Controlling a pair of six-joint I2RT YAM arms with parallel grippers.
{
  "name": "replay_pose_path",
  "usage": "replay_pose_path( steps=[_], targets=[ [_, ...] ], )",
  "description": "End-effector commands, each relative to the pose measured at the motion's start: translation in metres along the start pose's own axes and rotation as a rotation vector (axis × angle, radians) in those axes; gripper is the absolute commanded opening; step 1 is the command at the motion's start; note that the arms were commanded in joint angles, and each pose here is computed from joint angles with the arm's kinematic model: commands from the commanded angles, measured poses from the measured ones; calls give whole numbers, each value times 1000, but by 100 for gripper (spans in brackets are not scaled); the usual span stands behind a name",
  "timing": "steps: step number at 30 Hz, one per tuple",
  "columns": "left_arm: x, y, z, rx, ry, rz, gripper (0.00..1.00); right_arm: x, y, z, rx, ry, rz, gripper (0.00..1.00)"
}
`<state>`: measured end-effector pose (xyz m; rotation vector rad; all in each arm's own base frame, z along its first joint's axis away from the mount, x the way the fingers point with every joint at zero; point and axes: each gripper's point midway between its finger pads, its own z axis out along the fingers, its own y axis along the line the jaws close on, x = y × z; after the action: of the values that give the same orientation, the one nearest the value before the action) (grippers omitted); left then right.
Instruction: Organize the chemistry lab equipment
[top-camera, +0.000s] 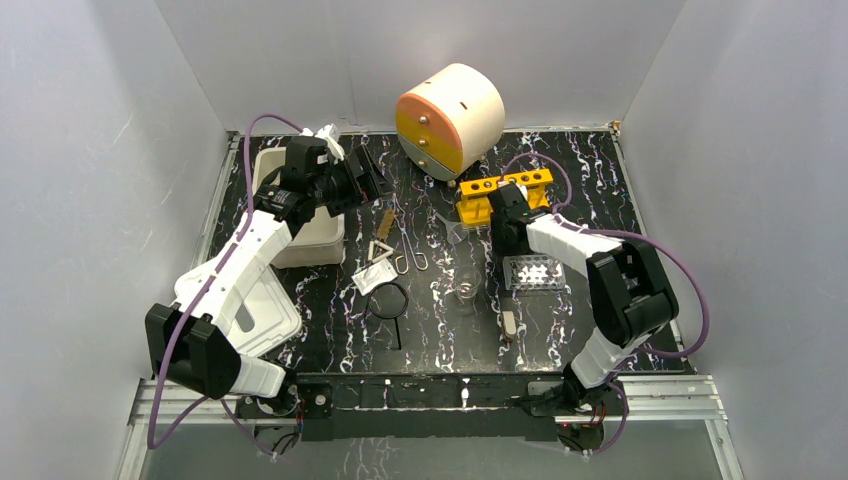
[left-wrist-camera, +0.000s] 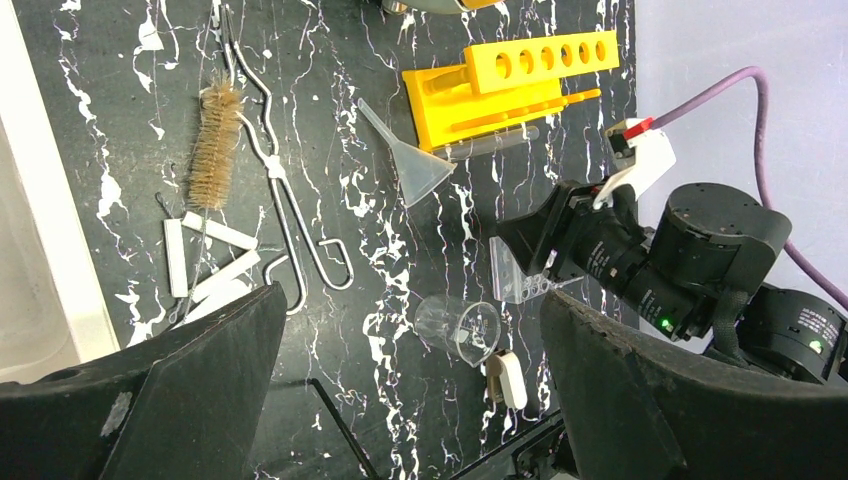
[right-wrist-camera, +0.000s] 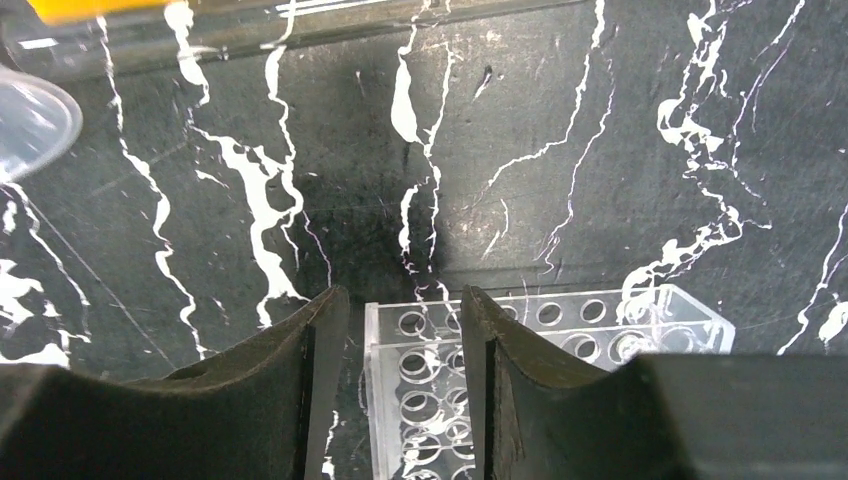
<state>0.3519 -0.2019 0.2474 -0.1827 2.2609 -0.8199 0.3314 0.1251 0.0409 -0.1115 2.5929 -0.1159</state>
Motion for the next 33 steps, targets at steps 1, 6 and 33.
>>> replay_pose_path(
  steps=[1,6,33],
  targets=[
    [-8,-7,-8,25,-28,20,98,-43,4,-15,-23,-84,164,56],
    [-10,-7,-10,19,-35,24,98,-67,-2,-11,9,-51,412,60],
    [-19,-6,-15,-11,-58,64,98,-79,-33,46,202,-74,882,65]
  ],
)
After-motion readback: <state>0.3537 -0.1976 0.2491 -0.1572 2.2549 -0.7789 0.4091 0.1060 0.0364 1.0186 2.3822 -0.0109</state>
